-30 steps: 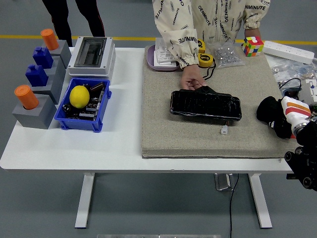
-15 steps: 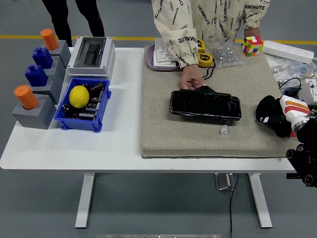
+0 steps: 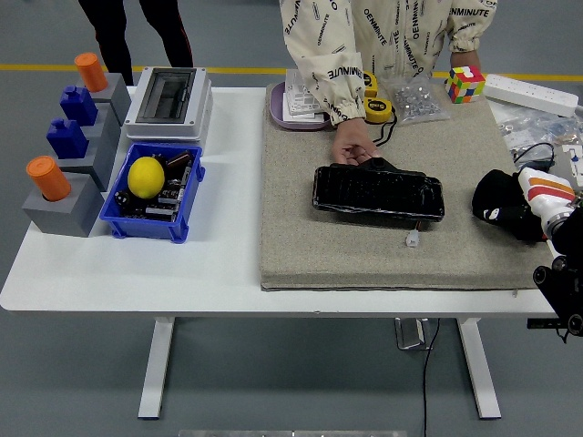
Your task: Pick the rag up,wipe the panel,place it on the desk
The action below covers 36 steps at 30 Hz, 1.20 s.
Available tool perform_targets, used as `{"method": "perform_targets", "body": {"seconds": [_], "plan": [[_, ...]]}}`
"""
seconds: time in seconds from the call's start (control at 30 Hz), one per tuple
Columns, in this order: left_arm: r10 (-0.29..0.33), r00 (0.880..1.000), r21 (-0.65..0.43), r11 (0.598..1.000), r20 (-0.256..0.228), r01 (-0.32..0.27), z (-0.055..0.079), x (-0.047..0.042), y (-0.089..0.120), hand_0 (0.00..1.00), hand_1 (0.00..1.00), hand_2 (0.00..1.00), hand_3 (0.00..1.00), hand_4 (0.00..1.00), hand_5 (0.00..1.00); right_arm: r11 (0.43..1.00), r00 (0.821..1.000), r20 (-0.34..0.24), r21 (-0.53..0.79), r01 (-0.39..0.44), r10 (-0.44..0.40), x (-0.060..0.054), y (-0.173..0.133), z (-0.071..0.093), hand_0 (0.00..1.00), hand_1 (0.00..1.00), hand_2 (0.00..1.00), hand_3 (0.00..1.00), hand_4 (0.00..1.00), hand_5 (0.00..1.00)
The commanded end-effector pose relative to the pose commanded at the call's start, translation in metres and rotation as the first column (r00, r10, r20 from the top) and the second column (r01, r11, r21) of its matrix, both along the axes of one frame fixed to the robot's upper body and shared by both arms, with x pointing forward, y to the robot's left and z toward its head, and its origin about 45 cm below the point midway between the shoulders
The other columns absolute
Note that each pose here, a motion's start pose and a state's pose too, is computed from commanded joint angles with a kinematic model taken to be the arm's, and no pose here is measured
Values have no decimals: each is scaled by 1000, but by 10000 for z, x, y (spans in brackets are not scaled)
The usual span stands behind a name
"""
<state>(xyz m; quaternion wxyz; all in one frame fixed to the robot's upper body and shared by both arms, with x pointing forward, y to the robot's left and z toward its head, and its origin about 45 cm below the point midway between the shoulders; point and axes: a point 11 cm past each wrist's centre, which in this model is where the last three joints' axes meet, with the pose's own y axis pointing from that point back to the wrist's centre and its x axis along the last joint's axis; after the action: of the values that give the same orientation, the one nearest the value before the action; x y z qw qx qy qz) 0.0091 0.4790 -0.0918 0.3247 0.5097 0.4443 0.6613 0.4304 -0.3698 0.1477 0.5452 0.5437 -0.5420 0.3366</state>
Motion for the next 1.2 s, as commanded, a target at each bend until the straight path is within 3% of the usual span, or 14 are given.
{"method": "perform_targets", "body": {"seconds": [0.63, 0.67, 1.2], "plan": [[2, 1000, -1, 1000, 8, -2, -1, 31, -5, 646, 695, 741, 565, 597, 472, 1000, 1000, 19, -27, -7, 7, 76, -56, 181, 620, 617, 704, 652, 998, 523], [2, 1000, -1, 1000, 8, -2, 0, 32, -5, 645, 695, 741, 565, 597, 474, 1000, 1000, 18, -28, -7, 8, 77, -58, 185, 633, 636, 717, 699, 998, 529], [6, 1000, 0, 1000, 9, -6, 0, 23, -4, 648, 696, 740, 565, 598, 474, 999, 1000, 14, -41, -10, 10, 93, -101, 282, 664, 653, 737, 721, 998, 540]]}}
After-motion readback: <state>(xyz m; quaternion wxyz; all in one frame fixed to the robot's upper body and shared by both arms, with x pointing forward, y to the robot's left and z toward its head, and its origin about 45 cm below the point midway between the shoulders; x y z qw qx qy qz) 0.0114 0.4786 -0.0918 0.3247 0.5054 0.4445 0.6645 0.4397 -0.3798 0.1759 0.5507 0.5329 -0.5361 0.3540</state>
